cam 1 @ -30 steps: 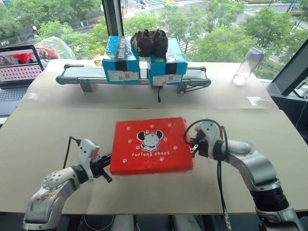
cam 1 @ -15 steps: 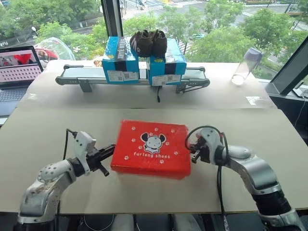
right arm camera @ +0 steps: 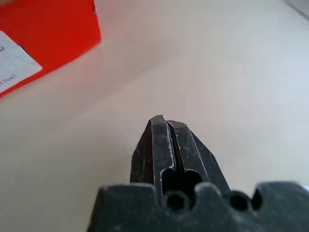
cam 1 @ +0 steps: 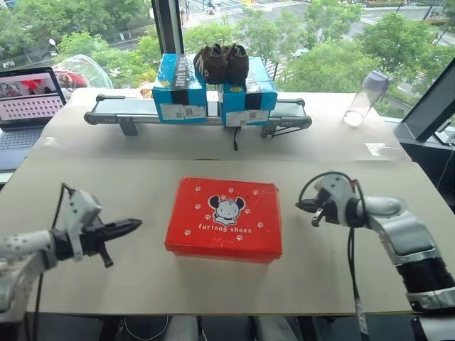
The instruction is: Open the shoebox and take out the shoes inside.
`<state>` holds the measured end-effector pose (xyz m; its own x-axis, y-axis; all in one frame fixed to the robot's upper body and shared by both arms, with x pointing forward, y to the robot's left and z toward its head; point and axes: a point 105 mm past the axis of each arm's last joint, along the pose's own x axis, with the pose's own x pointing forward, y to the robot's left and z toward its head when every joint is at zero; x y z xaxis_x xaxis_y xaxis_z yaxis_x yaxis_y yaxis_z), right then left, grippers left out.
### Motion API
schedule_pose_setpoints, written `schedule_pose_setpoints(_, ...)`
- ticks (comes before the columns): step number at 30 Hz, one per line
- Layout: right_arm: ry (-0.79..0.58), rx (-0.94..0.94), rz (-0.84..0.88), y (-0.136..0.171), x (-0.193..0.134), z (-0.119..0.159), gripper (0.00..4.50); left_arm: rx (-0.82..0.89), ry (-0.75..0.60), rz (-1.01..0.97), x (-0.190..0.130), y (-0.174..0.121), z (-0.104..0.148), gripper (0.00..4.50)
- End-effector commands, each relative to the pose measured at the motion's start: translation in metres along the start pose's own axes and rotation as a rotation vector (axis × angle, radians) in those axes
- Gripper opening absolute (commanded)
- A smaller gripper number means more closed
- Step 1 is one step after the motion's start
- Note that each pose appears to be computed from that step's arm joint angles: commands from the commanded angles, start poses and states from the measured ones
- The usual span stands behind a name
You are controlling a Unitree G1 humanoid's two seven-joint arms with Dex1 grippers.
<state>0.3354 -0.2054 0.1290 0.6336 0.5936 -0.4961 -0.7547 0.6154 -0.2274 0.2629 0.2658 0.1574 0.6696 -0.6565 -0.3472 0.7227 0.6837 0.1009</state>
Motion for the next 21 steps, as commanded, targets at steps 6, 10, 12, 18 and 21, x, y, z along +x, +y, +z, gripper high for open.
schedule_pose_setpoints(6, -0.025, -0.043, 0.229, 0.031, -0.054, 0.042, 0.00, 0.154, -0.110, -0.208, -0.003, -0.017, 0.106, 1.43)
schedule_pose_setpoints(10, 0.024, -0.028, 0.373, 0.060, -0.071, 0.044, 0.00, 0.220, -0.057, -0.334, 0.001, -0.039, 0.124, 2.60)
schedule_pose_setpoints(12, 0.039, -0.008, 0.393, 0.066, -0.071, 0.039, 0.00, 0.241, -0.038, -0.364, 0.001, -0.044, 0.129, 3.29)
schedule_pose_setpoints(18, 0.074, -0.085, 0.496, 0.105, -0.041, 0.020, 0.00, 0.292, -0.004, -0.469, -0.002, -0.062, 0.151, 4.43)
schedule_pose_setpoints(21, 0.103, -0.089, 0.536, 0.117, -0.031, 0.007, 0.00, 0.308, 0.003, -0.499, -0.006, -0.067, 0.159, 4.43)
